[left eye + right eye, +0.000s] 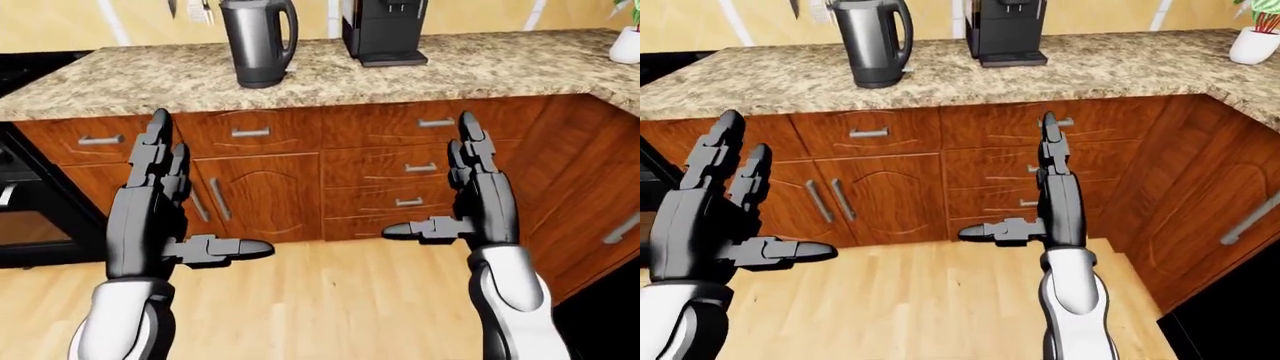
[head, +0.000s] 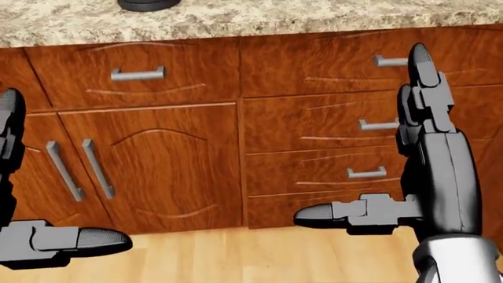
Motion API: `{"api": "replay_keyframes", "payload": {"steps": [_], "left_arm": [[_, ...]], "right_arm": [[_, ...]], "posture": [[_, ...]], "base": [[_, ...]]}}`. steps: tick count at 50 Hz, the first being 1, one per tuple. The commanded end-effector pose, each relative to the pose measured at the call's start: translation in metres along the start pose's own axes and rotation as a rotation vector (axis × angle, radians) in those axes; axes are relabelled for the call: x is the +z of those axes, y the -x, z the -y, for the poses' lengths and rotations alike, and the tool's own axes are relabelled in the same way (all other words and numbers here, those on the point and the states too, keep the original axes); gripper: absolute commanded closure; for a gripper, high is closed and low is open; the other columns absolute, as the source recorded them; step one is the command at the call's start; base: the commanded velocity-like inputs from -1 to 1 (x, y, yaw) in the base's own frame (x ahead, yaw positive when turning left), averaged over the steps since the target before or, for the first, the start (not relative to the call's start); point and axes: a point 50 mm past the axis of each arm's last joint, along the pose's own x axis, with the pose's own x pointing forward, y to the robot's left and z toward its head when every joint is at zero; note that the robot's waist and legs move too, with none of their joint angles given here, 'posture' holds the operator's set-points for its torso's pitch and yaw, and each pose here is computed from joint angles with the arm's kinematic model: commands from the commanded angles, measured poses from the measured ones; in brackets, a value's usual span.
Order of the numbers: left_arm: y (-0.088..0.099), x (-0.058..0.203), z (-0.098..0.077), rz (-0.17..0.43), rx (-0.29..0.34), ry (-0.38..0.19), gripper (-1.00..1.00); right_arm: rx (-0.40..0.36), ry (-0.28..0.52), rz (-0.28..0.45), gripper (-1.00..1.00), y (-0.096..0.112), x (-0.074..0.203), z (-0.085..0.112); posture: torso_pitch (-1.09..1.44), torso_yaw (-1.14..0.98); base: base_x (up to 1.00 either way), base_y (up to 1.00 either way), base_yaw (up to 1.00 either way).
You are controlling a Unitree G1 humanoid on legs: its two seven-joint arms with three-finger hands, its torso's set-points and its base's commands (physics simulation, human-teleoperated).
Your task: Press down the lever to turn on the electric kettle.
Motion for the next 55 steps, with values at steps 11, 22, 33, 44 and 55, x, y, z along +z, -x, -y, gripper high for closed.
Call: {"api": "replay_keyframes", "payload": {"steps": [11, 22, 33, 44, 55], "left_arm": [[0.0034, 0.0129, -0.0044, 0.093, 0.029, -0.027, -1.0], [0.0034, 0.0128, -0.005, 0.097, 0.034, -0.028, -1.0], [0.0043, 0.013, -0.0052, 0.098, 0.035, -0.027, -1.0], [0.0037, 0.0125, -0.0051, 0.095, 0.034, -0.027, -1.0], [0.0034, 0.0106, -0.0045, 0.094, 0.032, -0.027, -1.0]], "right_arm": [[0.005, -0.017, 0.113, -1.0, 0.0012, 0.0187, -0.0014], [-0.01, -0.022, 0.119, -1.0, 0.0005, 0.0194, 0.0001], [-0.009, -0.024, 0.124, -1.0, 0.0031, 0.0229, -0.0012], [-0.006, -0.023, 0.125, -1.0, 0.0027, 0.023, -0.0016], [-0.015, -0.042, 0.142, -1.0, 0.0027, 0.0267, -0.0004]], "posture": [[0.0, 0.0], [0.0, 0.0], [0.0, 0.0], [0.0, 0.0], [0.0, 0.0]], "base": [[0.0, 0.26, 0.0], [0.0, 0.07, 0.19], [0.0, 0.0, 0.26], [0.0, 0.0, 0.26], [0.0, 0.0, 0.09]]}}
